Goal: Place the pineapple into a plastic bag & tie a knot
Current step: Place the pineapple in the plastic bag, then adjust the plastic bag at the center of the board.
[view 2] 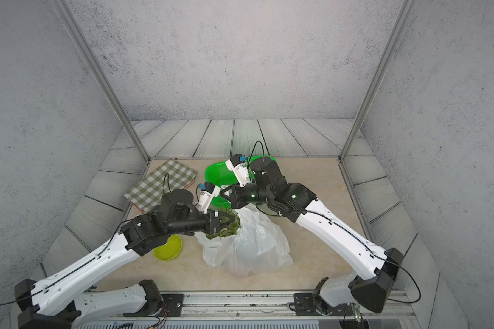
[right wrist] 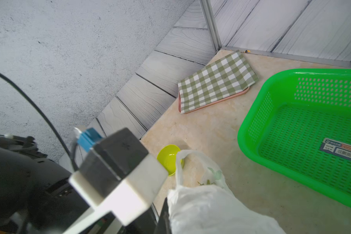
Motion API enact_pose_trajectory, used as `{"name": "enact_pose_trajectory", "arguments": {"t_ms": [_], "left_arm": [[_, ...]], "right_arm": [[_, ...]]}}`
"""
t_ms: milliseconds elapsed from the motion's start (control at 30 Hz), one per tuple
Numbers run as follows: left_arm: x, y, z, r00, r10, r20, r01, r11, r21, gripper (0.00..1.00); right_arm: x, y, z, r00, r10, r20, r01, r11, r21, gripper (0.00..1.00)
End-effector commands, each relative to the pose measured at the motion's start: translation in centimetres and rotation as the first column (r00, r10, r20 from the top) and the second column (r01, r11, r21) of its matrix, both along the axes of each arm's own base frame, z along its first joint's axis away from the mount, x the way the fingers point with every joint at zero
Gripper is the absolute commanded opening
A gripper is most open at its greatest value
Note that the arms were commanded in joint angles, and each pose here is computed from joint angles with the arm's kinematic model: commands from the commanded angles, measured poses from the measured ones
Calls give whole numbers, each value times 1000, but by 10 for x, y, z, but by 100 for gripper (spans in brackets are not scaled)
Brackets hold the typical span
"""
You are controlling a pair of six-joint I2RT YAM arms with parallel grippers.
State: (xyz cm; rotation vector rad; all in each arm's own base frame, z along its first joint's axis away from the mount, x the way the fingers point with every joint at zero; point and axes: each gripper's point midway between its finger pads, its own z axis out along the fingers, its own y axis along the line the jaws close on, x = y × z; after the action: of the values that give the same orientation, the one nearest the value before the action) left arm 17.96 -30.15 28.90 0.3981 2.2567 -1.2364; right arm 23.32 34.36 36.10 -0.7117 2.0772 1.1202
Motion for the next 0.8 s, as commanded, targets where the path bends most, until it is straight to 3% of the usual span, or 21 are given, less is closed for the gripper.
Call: {"name": "enact_pose_trajectory", "arguments": {"t_ms": [0, 67, 167, 400, 500, 633, 767], "left_arm": [[-1, -17, 23, 1000, -16, -5, 15, 988, -157, 57], [4, -11, 16, 1000, 11, 9, -10, 995, -95, 73], [7, 9, 13, 996, 63, 59, -63, 998, 8, 80], [1, 78, 35, 964, 185, 192, -217, 962, 163, 79], [-4, 121, 34, 934, 273, 230, -325, 916, 236, 75], [-13, 158, 8, 909, 361, 209, -413, 854, 317, 75], [-12, 152, -22, 906, 403, 131, -424, 849, 316, 78]], "right_arm": [[0, -14, 13, 998, -20, 57, 17, 998, 60, 0], [0, -28, -1, 998, -54, 36, 52, 997, 53, 0], [0, -46, -14, 996, -91, 21, 90, 995, 42, 0], [-3, -62, -24, 993, -119, 7, 119, 992, 39, 0], [-5, -61, -23, 994, -109, 4, 109, 993, 47, 0], [-6, -59, -21, 995, -100, 5, 99, 993, 58, 0], [-6, -58, -19, 996, -90, 4, 90, 994, 65, 0]]}}
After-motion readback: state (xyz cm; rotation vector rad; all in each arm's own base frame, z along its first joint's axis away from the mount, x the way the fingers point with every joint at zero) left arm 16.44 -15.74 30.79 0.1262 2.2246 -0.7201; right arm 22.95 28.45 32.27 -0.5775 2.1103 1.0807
